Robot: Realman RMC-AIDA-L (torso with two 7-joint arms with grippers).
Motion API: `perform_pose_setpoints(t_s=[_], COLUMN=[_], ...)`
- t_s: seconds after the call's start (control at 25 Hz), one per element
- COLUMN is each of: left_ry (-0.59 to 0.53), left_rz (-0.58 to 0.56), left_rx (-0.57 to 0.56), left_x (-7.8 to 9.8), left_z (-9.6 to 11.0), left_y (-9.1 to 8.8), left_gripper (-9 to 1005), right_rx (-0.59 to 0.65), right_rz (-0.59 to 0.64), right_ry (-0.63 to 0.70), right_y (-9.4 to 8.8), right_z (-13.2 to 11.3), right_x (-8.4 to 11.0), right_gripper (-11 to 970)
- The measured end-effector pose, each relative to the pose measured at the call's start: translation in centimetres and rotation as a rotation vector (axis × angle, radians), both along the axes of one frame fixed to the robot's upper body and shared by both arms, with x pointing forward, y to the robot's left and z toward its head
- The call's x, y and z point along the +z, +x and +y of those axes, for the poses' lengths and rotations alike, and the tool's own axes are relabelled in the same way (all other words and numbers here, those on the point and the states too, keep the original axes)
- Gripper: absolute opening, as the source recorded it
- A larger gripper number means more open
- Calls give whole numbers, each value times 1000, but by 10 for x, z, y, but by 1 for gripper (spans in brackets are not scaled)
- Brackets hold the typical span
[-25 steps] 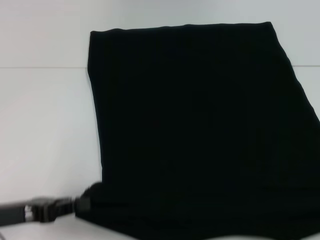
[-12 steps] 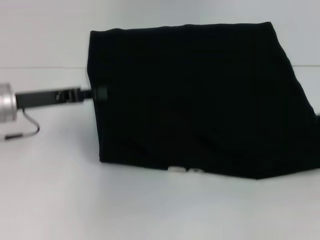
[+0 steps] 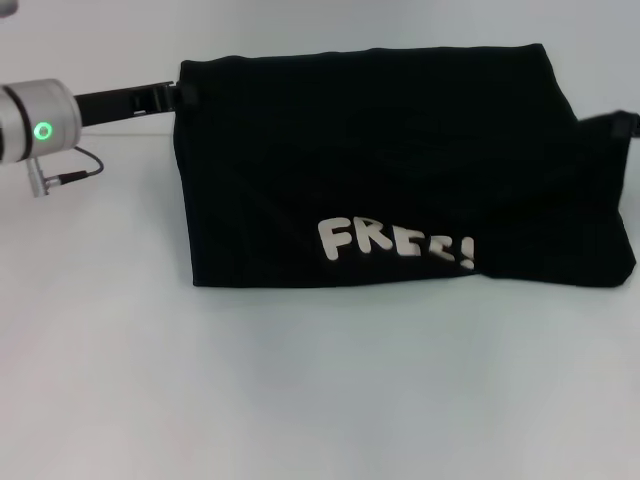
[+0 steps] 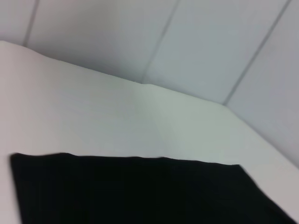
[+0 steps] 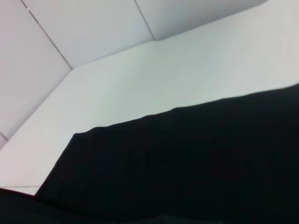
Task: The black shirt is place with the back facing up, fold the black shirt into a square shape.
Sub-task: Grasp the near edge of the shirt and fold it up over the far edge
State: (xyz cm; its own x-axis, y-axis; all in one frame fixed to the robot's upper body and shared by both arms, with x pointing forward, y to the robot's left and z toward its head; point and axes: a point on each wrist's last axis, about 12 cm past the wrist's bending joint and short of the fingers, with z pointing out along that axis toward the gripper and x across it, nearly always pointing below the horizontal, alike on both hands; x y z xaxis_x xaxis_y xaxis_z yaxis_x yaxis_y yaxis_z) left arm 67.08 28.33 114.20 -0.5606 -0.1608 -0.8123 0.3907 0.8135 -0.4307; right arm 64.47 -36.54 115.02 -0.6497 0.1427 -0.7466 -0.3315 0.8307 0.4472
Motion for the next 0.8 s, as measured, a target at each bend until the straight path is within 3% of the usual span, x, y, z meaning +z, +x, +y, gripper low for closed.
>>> perform_pose_setpoints(t_s=[0.28, 0.52, 0.8], left_ry=[116, 206, 247], left_rz=[-13, -22, -37], left_rx=[97, 105, 78], left_x=[-21, -36, -35], left_z=[-17, -37, -44], left_y=[9, 6, 8], left_gripper=[67, 67, 67], right_rx=[-59, -104, -128], right_rz=[4, 15, 24], right_ry=[-81, -162, -187], right_y=[22, 24, 21], right_z=[25, 40, 42], right_x=[-13, -35, -44], right_gripper=[35, 34, 34])
